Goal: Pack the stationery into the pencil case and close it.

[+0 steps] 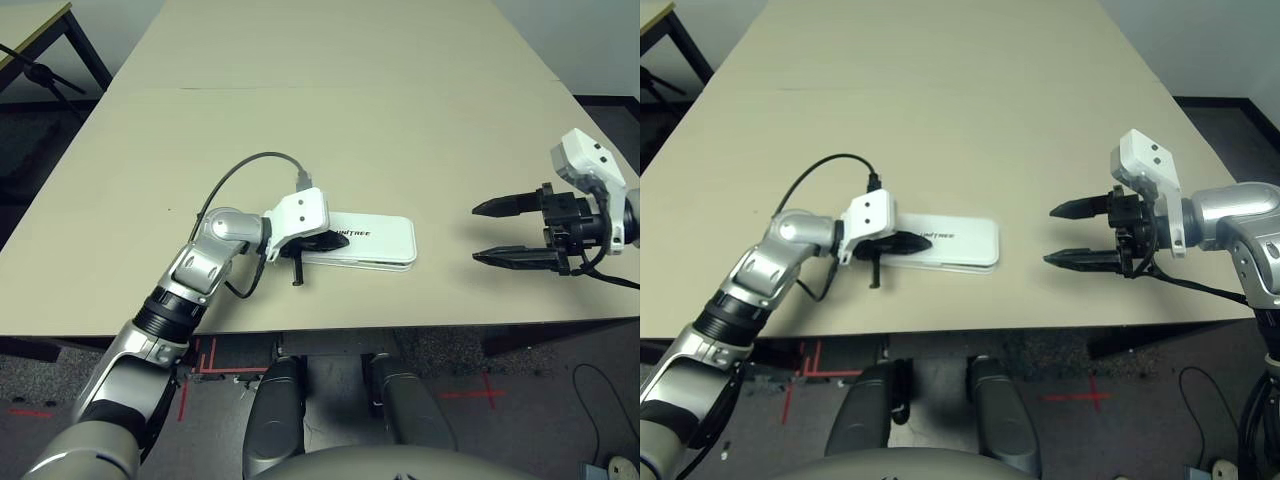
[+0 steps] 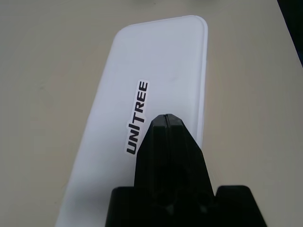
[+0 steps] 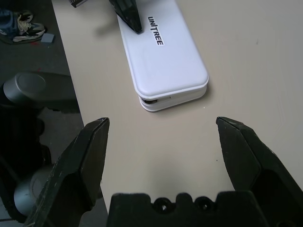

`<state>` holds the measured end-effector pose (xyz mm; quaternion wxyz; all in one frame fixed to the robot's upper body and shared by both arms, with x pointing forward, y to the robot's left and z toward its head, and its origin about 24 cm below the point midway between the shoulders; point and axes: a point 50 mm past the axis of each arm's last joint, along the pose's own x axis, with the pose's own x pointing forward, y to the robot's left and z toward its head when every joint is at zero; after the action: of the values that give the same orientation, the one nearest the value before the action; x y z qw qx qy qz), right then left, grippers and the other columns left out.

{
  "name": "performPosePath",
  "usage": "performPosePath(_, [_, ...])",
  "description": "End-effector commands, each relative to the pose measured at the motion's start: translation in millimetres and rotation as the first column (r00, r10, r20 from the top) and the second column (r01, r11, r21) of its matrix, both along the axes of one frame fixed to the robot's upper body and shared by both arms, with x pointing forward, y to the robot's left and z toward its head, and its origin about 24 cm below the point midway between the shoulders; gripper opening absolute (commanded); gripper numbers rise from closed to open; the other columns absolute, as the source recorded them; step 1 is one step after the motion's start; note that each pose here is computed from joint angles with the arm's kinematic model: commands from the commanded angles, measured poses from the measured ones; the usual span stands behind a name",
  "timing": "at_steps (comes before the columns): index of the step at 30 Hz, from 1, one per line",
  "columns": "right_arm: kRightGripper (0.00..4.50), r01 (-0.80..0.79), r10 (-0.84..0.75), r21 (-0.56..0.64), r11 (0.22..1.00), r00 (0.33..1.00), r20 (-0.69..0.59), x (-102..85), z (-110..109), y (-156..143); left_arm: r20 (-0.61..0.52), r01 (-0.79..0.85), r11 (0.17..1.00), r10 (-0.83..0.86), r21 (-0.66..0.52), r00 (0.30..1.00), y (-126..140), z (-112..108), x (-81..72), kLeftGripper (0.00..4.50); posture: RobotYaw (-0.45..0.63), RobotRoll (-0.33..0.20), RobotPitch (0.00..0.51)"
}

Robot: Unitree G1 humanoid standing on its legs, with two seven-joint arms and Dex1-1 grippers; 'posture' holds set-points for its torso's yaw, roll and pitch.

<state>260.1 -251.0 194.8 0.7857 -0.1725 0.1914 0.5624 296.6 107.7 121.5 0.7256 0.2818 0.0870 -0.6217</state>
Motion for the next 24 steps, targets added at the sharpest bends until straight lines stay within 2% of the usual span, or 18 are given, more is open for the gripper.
performPosePath(1, [4.5, -0.009, 0.008, -0.015, 1.0, 1.0, -0.016, -0.3, -6, 1, -0.172, 0.074, 0.983, -0.044, 0.17, 0.984, -4, -49, -17.0, 0.01, -0.09, 0.0, 0.19])
performPosePath(8, [4.5, -0.005, 0.005, -0.013, 1.0, 1.0, -0.013, -0.3, -7, 2, -0.178, 0.073, 0.973, -0.033, 0.22, 0.984, -6, -56, -14.7, 0.01, -0.1, 0.0, 0.194])
performPosePath(24, [4.5, 0.008, -0.008, -0.021, 1.0, 1.0, -0.006, 0.0, -11, 2, -0.241, 0.152, 0.943, -0.081, 0.295, 0.967, -7, -77, -26.8, 0.01, -0.1, 0.0, 0.2])
